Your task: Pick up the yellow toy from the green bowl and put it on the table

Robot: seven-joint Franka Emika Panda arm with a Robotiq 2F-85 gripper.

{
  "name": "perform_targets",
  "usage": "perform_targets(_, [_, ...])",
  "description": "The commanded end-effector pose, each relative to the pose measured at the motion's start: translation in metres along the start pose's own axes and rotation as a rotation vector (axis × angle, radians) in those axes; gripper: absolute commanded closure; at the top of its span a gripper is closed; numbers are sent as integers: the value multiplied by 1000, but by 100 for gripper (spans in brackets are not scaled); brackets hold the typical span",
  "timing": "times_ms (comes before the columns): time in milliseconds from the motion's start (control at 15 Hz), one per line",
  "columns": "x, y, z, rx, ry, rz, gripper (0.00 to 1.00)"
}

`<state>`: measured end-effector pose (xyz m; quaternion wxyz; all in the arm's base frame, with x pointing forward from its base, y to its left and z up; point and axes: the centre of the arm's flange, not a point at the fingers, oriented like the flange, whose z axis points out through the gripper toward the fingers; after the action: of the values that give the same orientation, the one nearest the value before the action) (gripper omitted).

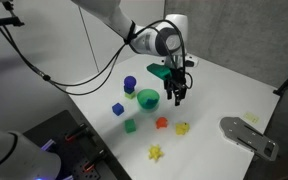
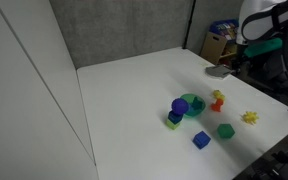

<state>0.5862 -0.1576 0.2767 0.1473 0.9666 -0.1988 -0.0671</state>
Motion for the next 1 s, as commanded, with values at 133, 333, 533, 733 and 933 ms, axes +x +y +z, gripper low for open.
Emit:
perform_targets(133, [-38, -14, -73, 106, 24, -59, 0])
perform_targets(333, [-43, -32, -104, 163, 10, -81, 0])
perform_targets(533, [-49, -51, -134, 208, 0, -108, 0])
perform_targets(733, [-61, -66, -169, 208, 14, -138, 0])
perform_targets(933, [-83, -69, -207, 190, 35, -185, 0])
